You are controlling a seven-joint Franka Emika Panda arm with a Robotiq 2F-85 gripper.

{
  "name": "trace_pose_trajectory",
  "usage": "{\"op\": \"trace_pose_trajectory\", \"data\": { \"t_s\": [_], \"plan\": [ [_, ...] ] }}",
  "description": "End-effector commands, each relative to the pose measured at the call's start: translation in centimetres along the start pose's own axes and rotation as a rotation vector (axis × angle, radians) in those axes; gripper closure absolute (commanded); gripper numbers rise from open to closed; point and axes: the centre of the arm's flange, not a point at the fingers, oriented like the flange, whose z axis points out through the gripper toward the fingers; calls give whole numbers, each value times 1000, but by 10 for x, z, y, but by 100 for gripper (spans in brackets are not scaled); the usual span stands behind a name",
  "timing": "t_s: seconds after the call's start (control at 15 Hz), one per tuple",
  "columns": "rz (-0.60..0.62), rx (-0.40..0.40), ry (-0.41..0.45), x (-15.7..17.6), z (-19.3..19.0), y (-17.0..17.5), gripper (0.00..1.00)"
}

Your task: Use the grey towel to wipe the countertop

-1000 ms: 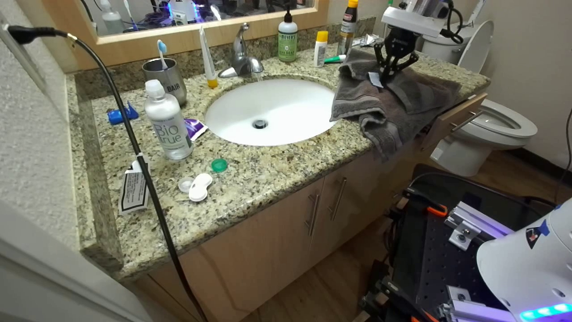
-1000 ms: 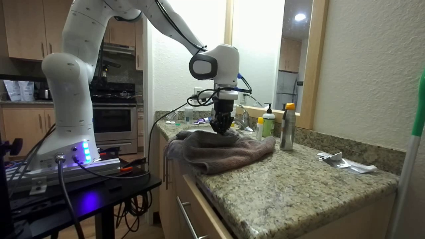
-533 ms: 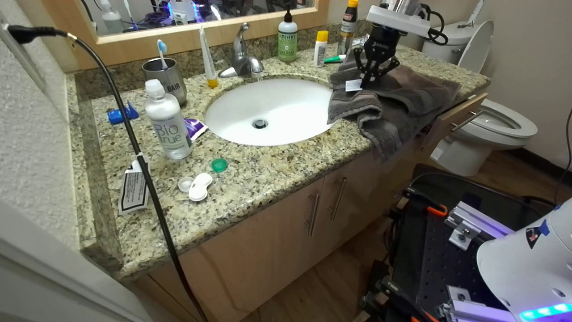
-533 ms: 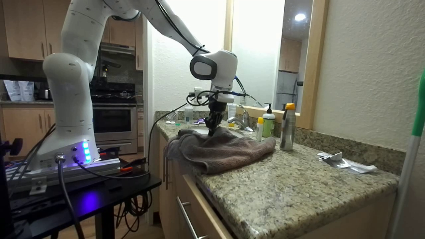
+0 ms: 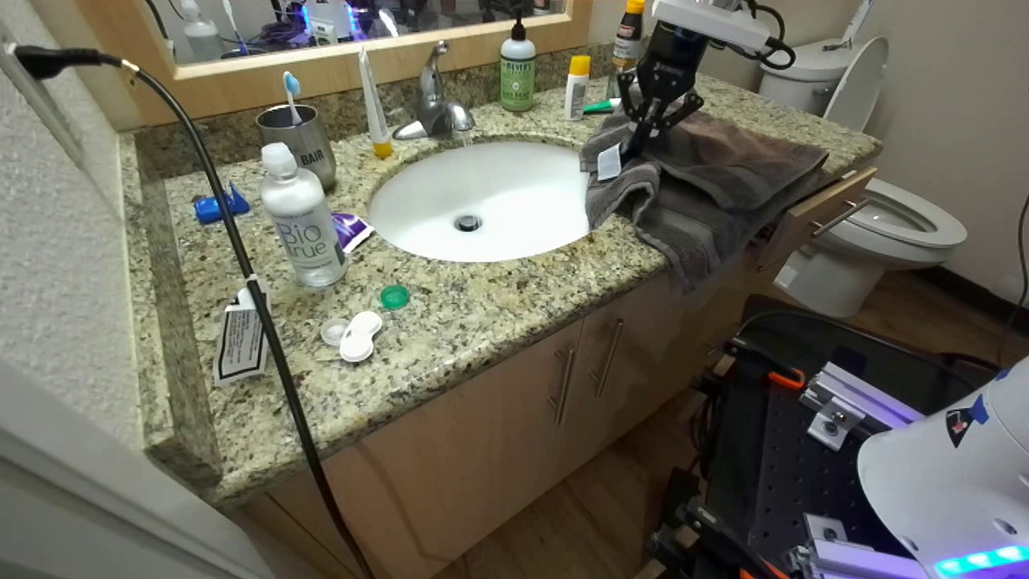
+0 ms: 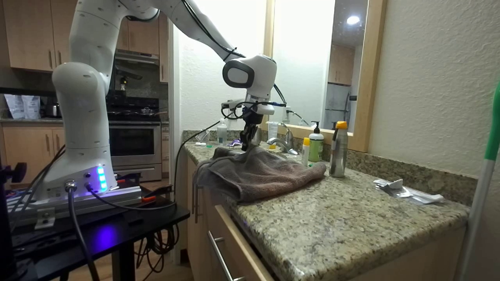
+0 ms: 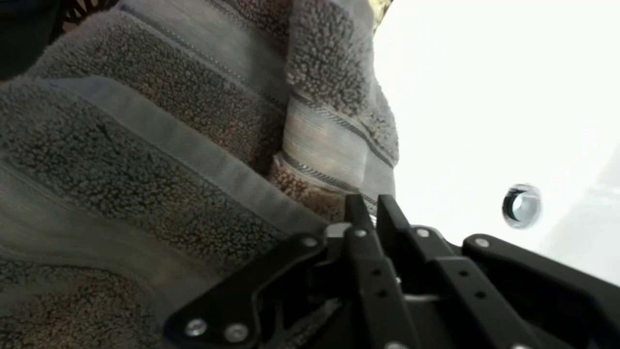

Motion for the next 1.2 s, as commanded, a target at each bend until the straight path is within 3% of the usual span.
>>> {"op": "trace_pose_trajectory", "data": {
  "t_s": [0.0, 0.33, 0.53, 0.6, 0.73, 0.87, 0.93, 1.13],
  "plan": [
    [-8, 1, -2, -3, -1, -3, 55],
    [95, -79, 193, 14, -8, 13, 20],
    [148, -117, 232, 19, -15, 22, 2],
    [120, -95, 207, 22, -16, 17, 18],
    [138, -105, 214, 24, -17, 21, 4],
    [143, -117, 219, 28, -7, 18, 0],
    [147, -119, 218, 30, 1, 17, 18],
    [150, -130, 214, 33, 16, 16, 41]
  ]
}}
